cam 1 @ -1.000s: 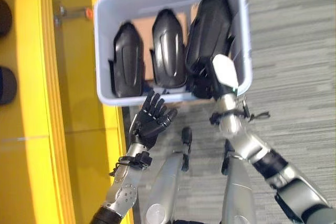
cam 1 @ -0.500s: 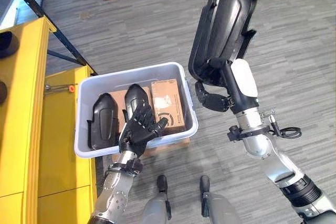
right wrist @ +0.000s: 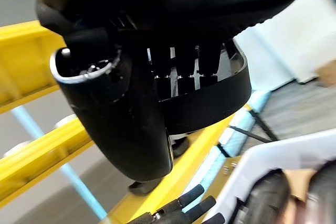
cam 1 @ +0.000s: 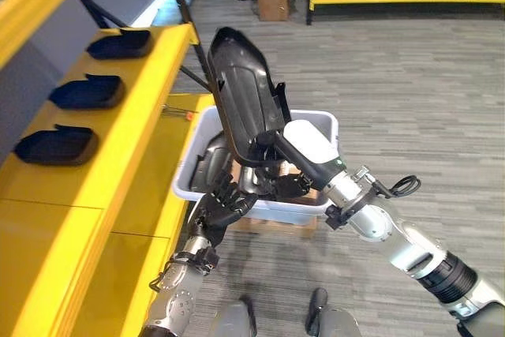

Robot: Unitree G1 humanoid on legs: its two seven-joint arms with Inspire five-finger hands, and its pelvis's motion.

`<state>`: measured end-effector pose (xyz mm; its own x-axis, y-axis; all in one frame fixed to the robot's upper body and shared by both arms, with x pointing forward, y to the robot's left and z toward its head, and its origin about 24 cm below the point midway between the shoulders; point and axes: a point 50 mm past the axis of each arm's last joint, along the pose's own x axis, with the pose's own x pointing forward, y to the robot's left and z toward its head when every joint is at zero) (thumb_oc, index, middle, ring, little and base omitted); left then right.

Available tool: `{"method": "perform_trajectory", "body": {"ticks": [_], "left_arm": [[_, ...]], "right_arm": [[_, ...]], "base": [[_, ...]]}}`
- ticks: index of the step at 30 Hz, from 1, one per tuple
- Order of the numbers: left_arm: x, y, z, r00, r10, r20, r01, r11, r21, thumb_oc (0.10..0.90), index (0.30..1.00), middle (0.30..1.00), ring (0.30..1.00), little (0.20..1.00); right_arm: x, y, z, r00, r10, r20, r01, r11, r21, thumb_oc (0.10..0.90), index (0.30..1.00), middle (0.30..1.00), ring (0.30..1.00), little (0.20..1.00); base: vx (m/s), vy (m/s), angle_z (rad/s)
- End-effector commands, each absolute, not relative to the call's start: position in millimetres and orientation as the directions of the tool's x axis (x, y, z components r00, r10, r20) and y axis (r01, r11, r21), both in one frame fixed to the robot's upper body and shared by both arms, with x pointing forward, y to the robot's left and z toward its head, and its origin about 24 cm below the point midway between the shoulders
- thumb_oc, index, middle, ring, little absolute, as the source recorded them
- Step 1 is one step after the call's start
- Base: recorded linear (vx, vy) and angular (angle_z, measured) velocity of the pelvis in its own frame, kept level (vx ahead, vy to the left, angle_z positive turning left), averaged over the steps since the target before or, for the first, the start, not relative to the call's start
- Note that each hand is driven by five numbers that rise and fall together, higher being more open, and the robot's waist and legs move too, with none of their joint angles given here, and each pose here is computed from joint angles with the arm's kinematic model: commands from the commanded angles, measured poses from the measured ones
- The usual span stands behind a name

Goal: Move parts from the plastic box to the shelf.

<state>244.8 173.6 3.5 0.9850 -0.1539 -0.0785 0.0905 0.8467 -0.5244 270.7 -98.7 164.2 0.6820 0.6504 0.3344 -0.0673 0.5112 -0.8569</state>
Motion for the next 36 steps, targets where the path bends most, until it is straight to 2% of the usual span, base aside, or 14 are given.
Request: {"method": "perform_trajectory", "body": {"ticks": [1, 6, 8, 11, 15, 23, 28, 32, 36], "left_arm": [[256, 177, 34, 0.979, -0.193, 0.067, 0.203, 0.873, -0.443, 0.9, 1.0, 1.0, 1.0, 1.0], [255, 176, 32, 0.976, -0.212, 0.055, 0.214, 0.874, -0.436, 0.9, 1.0, 1.0, 1.0, 1.0], [253, 171, 31, 0.949, -0.312, 0.041, 0.303, 0.868, -0.393, 0.9, 1.0, 1.0, 1.0, 1.0], [256, 156, 30, 0.917, -0.396, 0.041, 0.381, 0.842, -0.383, 0.9, 1.0, 1.0, 1.0, 1.0], [257, 156, 35, 0.927, -0.371, 0.054, 0.362, 0.848, -0.387, 0.9, 1.0, 1.0, 1.0, 1.0], [245, 157, 37, 0.932, -0.348, 0.1, 0.357, 0.837, -0.416, 0.9, 1.0, 1.0, 1.0, 1.0], [249, 152, 39, 0.91, -0.401, 0.109, 0.409, 0.823, -0.395, 0.9, 1.0, 1.0, 1.0, 1.0], [254, 149, 41, 0.911, -0.397, 0.112, 0.406, 0.812, -0.42, 0.9, 1.0, 1.0, 1.0, 1.0], [247, 149, 36, 0.909, -0.405, 0.097, 0.402, 0.793, -0.458, 0.9, 1.0, 1.0, 1.0, 1.0]], "right_arm": [[261, -70, 217, 0.451, 0.654, 0.607, -0.021, 0.688, -0.726, 0.4, 0.3, 0.3, 0.3, 0.3], [260, -71, 217, 0.453, 0.643, 0.618, -0.03, 0.704, -0.71, 0.4, 0.3, 0.3, 0.3, 0.3], [256, -73, 209, 0.49, 0.609, 0.624, -0.02, 0.723, -0.69, 0.4, 0.3, 0.3, 0.3, 0.3], [257, -75, 203, 0.538, 0.56, 0.63, 0.034, 0.732, -0.68, 0.4, 0.3, 0.3, 0.3, 0.3], [251, -73, 202, 0.516, 0.587, 0.624, 0.002, 0.727, -0.686, 0.4, 0.3, 0.3, 0.3, 0.3], [248, -71, 191, 0.505, 0.64, 0.579, -0.03, 0.684, -0.729, 0.4, 0.3, 0.3, 0.3, 0.3], [255, -76, 184, 0.536, 0.621, 0.572, 0.005, 0.675, -0.738, 0.4, 0.3, 0.3, 0.3, 0.3], [259, -75, 179, 0.553, 0.639, 0.535, -0.016, 0.65, -0.76, 0.4, 0.3, 0.3, 0.3, 0.3], [259, -79, 182, 0.575, 0.626, 0.527, -0.008, 0.648, -0.761, 0.4, 0.3, 0.3, 0.3, 0.3]], "base": [[-0.23, 0.522, 0.73], [-0.08, 0.226, 0.67], [-0.19, 0.743, 0.17], [0.0, 0.295, 2.38], [0.08, 0.132, 1.45], [0.12, -0.039, 0.45], [0.06, -0.018, 0.41], [0.03, 0.076, 1.06], [0.09, 0.253, 0.09]]}}
